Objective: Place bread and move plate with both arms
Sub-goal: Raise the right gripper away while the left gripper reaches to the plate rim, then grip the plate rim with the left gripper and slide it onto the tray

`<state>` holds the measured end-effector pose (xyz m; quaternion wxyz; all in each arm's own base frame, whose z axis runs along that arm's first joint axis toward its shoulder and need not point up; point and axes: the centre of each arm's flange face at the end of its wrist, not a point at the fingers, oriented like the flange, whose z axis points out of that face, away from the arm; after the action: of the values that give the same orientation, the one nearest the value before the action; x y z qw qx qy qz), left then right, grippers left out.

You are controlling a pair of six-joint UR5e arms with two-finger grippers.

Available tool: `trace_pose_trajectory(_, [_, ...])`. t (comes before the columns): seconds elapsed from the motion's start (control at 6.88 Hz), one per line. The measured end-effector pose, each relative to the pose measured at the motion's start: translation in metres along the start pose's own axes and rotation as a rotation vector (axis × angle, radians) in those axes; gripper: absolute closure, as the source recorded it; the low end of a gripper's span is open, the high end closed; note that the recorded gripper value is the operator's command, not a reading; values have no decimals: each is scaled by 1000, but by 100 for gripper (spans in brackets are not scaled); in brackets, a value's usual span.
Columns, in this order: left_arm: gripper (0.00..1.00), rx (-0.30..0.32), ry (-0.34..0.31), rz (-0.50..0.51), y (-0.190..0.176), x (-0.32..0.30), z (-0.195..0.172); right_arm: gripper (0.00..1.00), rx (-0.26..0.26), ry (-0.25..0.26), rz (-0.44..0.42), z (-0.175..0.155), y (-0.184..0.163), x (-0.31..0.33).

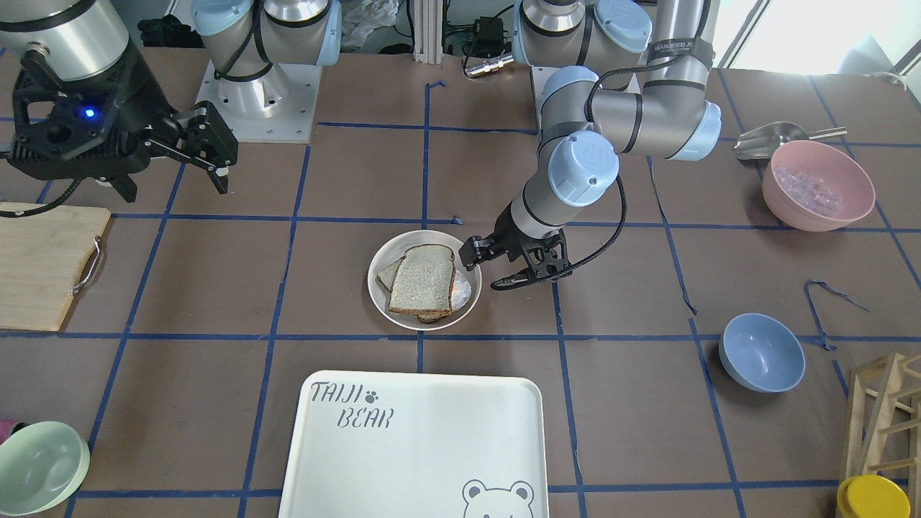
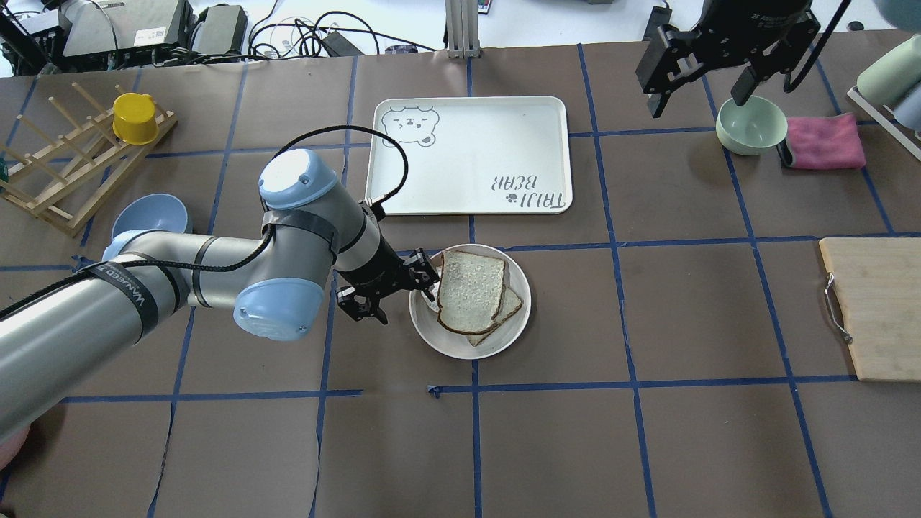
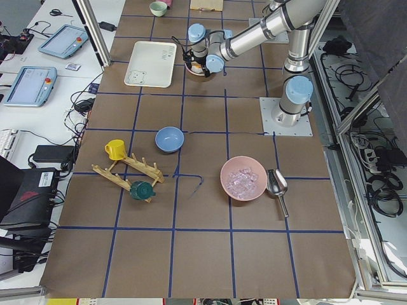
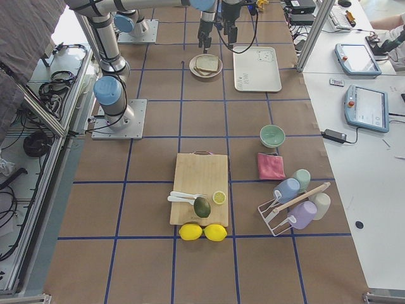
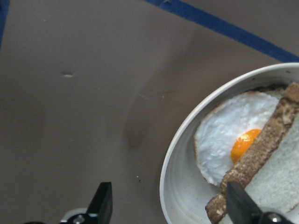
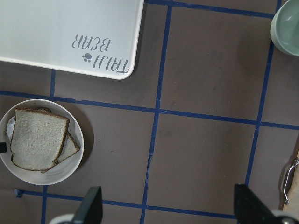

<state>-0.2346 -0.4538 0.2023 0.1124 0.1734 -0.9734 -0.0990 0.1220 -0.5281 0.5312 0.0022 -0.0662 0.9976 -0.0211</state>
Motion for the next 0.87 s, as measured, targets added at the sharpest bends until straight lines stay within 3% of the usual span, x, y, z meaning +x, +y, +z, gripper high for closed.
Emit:
trace_pose_trajectory(0.29, [44,-17,-8,6,3,2,11,0,2,11,-2,2,7,-1])
trace_pose_trajectory(0.58, [66,-24,-12,7,3,1,15,0,2,12,-4,3,12,-6])
trace_pose_trajectory(0.87, [100,-38,-19,3,1,0,22,0,-2,9,-28,4,14,-18])
